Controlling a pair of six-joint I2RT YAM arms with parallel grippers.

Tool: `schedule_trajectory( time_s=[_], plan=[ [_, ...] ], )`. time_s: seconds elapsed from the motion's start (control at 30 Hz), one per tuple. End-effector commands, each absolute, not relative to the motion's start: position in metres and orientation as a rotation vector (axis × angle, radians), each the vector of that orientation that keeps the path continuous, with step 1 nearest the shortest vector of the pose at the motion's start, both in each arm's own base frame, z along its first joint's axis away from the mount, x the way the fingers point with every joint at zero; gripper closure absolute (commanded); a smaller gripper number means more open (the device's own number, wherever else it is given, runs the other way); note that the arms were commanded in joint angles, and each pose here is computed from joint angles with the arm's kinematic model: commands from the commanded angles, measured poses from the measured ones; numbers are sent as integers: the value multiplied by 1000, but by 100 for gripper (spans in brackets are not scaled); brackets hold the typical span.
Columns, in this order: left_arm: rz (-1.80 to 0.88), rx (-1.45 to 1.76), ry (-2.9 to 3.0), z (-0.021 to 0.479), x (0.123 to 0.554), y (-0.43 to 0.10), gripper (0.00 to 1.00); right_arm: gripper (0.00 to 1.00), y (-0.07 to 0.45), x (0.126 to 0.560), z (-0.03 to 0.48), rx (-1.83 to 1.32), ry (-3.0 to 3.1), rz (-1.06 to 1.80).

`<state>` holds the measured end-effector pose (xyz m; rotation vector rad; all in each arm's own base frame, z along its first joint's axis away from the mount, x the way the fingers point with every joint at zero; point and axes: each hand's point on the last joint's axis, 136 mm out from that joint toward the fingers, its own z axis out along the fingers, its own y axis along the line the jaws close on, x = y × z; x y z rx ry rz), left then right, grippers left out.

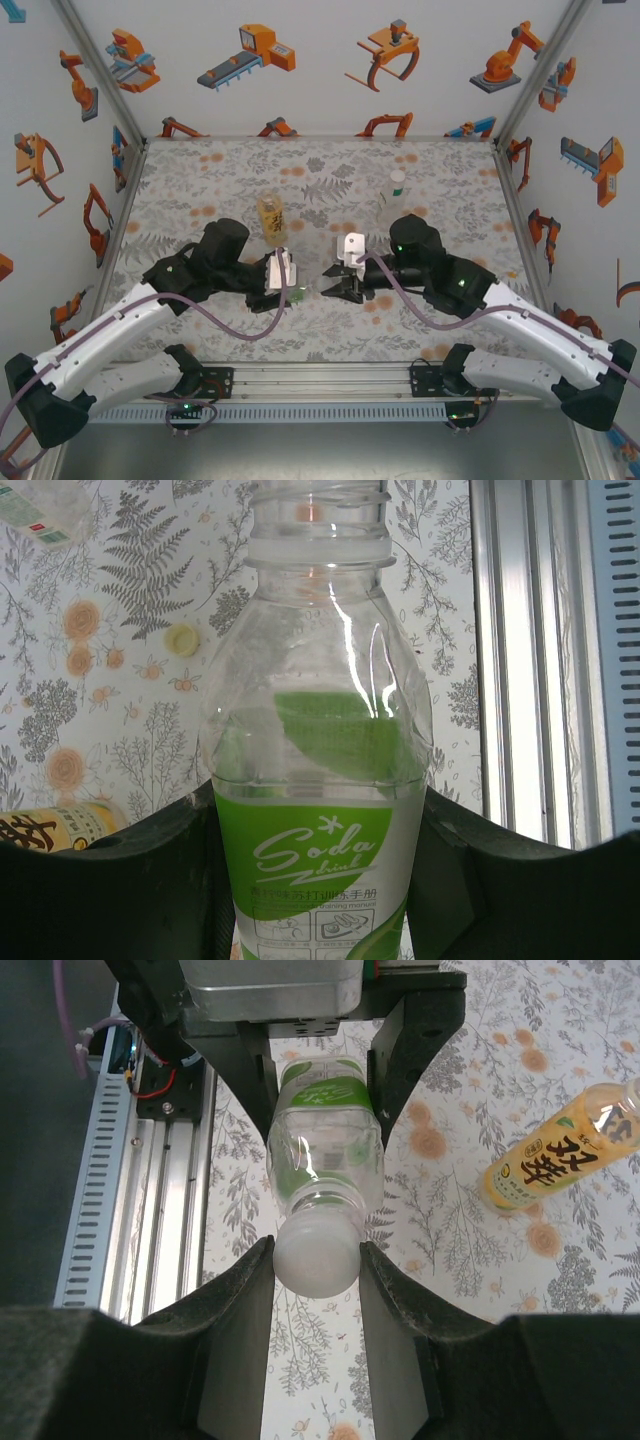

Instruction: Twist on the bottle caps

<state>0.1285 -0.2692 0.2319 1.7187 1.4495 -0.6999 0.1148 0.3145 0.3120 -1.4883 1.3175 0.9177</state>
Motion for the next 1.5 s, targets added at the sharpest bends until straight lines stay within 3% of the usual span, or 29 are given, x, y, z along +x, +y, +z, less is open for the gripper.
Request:
schedule_trajectory(
  time_s=[0.0, 1.1, 1.47],
  plan=[
    [-710, 1702, 1387, 247, 125, -270, 100, 89, 320, 117, 318, -1456, 1276, 911],
    [-760, 1708, 1337, 252, 116, -271, 100, 94, 326, 106, 317, -1440, 1287, 1016],
    [-749, 1685, 1338, 255, 119, -271, 100, 98, 328, 134, 317, -1186, 1511, 1047]
  ],
)
